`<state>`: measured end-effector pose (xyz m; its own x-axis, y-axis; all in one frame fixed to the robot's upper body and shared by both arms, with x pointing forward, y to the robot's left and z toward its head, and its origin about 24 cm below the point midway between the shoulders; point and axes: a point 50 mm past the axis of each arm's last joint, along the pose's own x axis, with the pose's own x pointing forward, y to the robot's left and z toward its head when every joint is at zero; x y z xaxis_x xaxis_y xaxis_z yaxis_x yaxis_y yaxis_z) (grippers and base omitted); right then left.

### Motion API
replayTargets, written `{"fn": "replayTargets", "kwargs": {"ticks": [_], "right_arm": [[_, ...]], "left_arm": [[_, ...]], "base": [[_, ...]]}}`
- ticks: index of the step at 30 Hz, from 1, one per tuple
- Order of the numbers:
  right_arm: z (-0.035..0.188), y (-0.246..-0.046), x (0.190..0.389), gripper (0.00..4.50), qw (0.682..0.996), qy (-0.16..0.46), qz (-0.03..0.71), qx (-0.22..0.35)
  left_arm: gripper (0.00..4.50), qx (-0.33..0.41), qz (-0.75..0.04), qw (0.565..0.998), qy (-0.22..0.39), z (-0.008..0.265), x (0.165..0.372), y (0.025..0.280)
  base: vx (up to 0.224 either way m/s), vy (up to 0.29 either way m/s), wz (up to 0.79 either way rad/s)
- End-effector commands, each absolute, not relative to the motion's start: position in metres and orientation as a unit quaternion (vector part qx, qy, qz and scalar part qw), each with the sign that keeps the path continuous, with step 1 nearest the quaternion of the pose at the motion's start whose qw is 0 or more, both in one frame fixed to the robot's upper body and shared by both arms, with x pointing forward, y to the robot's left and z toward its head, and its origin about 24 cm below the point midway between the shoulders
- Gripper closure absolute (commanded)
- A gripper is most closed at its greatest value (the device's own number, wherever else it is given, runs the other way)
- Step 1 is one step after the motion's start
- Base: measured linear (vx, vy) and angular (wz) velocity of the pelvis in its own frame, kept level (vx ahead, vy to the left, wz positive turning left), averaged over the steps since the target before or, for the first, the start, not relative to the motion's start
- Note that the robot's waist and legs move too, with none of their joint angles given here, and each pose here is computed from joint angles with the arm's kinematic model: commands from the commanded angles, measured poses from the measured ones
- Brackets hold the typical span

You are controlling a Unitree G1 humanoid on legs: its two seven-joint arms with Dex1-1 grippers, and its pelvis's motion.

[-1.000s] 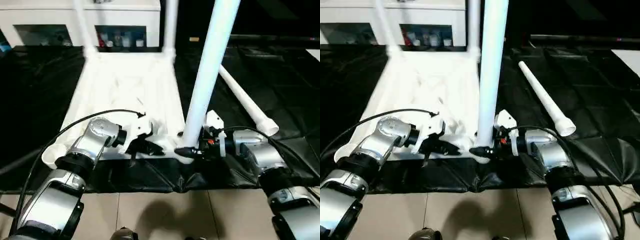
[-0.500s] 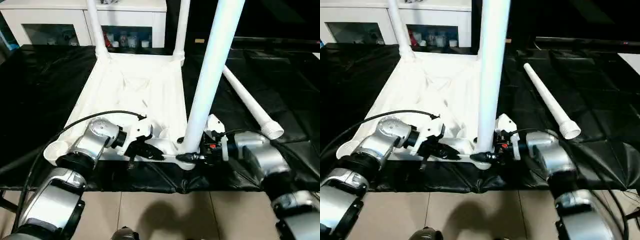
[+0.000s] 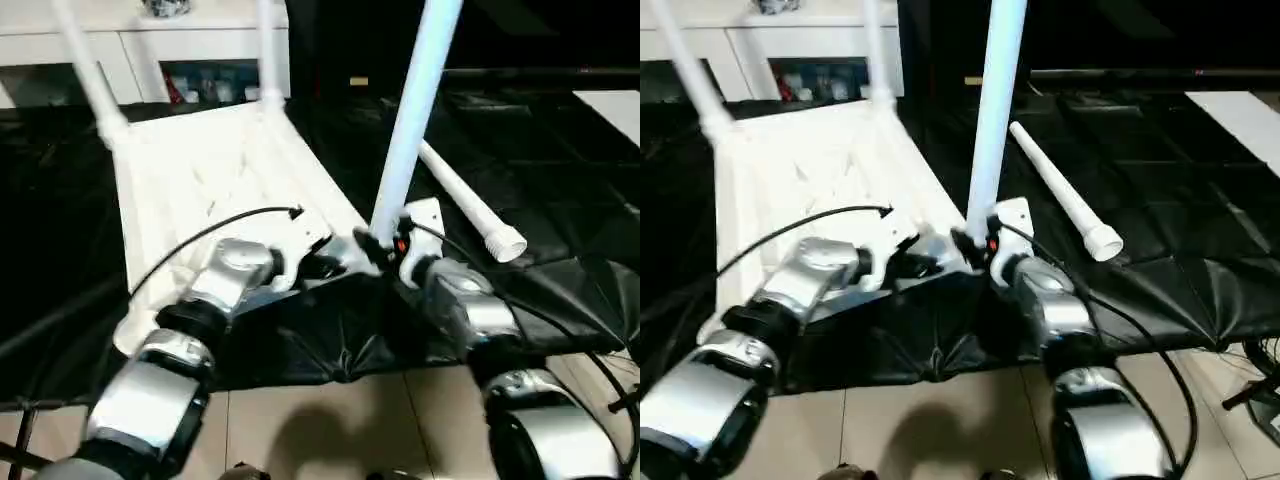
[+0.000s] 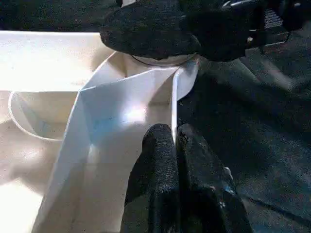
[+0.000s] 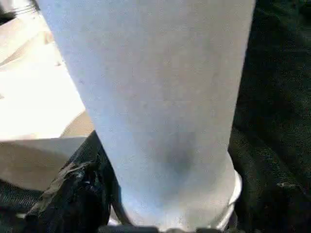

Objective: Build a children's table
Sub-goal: Rotate leg to tighten

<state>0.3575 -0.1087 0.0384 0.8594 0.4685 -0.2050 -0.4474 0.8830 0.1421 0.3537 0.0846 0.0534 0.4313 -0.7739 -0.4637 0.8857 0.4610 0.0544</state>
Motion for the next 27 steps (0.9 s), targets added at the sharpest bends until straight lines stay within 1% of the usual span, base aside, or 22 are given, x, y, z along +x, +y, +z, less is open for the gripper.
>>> {"fn": "replayTargets", "kwargs": {"ticks": [1, 2, 4, 6, 7, 9, 11, 12, 13, 14, 15, 16, 17, 18, 19, 20, 21, 23, 24, 26, 27], "right_arm": [[0.028, -0.086, 0.352, 1.39, 0.954, 0.142, 0.260, 0.045], [0.028, -0.086, 0.352, 1.39, 0.954, 0.142, 0.260, 0.045], [0.031, -0.083, 0.354, 0.99, 0.955, 0.133, 0.261, 0.050], [0.033, -0.084, 0.355, 0.94, 0.954, 0.129, 0.264, 0.053], [0.033, -0.084, 0.356, 0.83, 0.954, 0.128, 0.265, 0.051], [0.038, -0.088, 0.356, 0.57, 0.949, 0.114, 0.292, 0.037], [0.039, -0.090, 0.356, 0.57, 0.945, 0.108, 0.307, 0.031], [0.040, -0.092, 0.354, 0.57, 0.937, 0.103, 0.333, 0.025], [0.042, -0.096, 0.349, 0.57, 0.916, 0.099, 0.389, 0.012], [0.042, -0.096, 0.349, 0.57, 0.915, 0.099, 0.390, 0.012], [0.042, -0.099, 0.346, 0.57, 0.903, 0.098, 0.419, 0.005], [0.042, -0.100, 0.345, 0.57, 0.899, 0.099, 0.427, 0.003], [0.042, -0.103, 0.340, 0.57, 0.880, 0.101, 0.464, -0.007], [0.042, -0.103, 0.340, 0.57, 0.880, 0.101, 0.464, -0.007], [0.042, -0.107, 0.334, 0.57, 0.860, 0.102, 0.500, -0.017], [0.042, -0.107, 0.334, 0.57, 0.860, 0.102, 0.500, -0.017], [0.043, -0.111, 0.324, 0.57, 0.824, 0.110, 0.555, -0.029], [0.043, -0.115, 0.317, 0.57, 0.796, 0.120, 0.592, -0.035], [0.043, -0.115, 0.317, 0.57, 0.795, 0.121, 0.593, -0.035], [0.041, -0.121, 0.310, 0.57, 0.761, 0.142, 0.631, -0.050], [0.040, -0.123, 0.308, 0.72, 0.745, 0.154, 0.646, -0.058]], "left_arm": [[4.50, 0.139, -0.532, 0.825, 0.128, 0.071, 0.353, 0.060], [4.50, 0.140, -0.532, 0.825, 0.128, 0.071, 0.352, 0.060], [4.50, 0.153, -0.540, 0.818, 0.126, 0.069, 0.351, 0.059], [4.50, 0.157, -0.542, 0.816, 0.126, 0.068, 0.350, 0.061], [4.50, 0.157, -0.543, 0.815, 0.126, 0.068, 0.350, 0.061], [4.50, 0.164, -0.554, 0.806, 0.126, 0.067, 0.348, 0.067], [4.50, 0.166, -0.561, 0.801, 0.125, 0.066, 0.347, 0.069], [4.50, 0.165, -0.573, 0.793, 0.122, 0.066, 0.345, 0.072], [4.50, 0.164, -0.603, 0.771, 0.120, 0.066, 0.340, 0.078], [4.50, 0.164, -0.604, 0.771, 0.120, 0.066, 0.340, 0.078], [4.50, 0.164, -0.621, 0.757, 0.120, 0.066, 0.337, 0.082], [4.50, 0.164, -0.624, 0.755, 0.120, 0.066, 0.337, 0.083], [4.50, 0.163, -0.638, 0.743, 0.123, 0.066, 0.335, 0.087], [4.50, 0.163, -0.638, 0.743, 0.123, 0.066, 0.335, 0.087], [4.50, 0.161, -0.649, 0.732, 0.126, 0.066, 0.333, 0.092], [4.50, 0.161, -0.649, 0.732, 0.126, 0.066, 0.333, 0.092], [4.50, 0.157, -0.663, 0.720, 0.131, 0.066, 0.331, 0.098], [4.50, 0.152, -0.674, 0.710, 0.134, 0.067, 0.330, 0.101], [4.50, 0.152, -0.675, 0.710, 0.134, 0.067, 0.330, 0.101], [4.50, 0.156, -0.690, 0.693, 0.140, 0.067, 0.328, 0.105], [4.50, 0.159, -0.700, 0.681, 0.145, 0.067, 0.327, 0.107]], "base": [[0.000, 0.000, 0.00], [0.000, 0.000, 0.00], [0.000, 0.000, 0.00], [0.000, 0.000, 0.00], [0.000, 0.000, 0.00], [0.000, 0.000, 0.00], [0.000, 0.000, 0.00], [0.000, 0.000, 0.00], [0.000, 0.000, 0.00], [0.000, 0.000, 0.00], [0.000, 0.000, 0.00], [0.000, 0.000, 0.00], [0.000, 0.000, 0.00], [0.000, 0.000, 0.00], [0.000, 0.000, 0.00], [0.000, 0.000, 0.00], [0.000, 0.000, 0.00], [0.000, 0.000, 0.00], [0.000, 0.000, 0.00], [0.000, 0.000, 0.00], [0.000, 0.000, 0.00]]}}
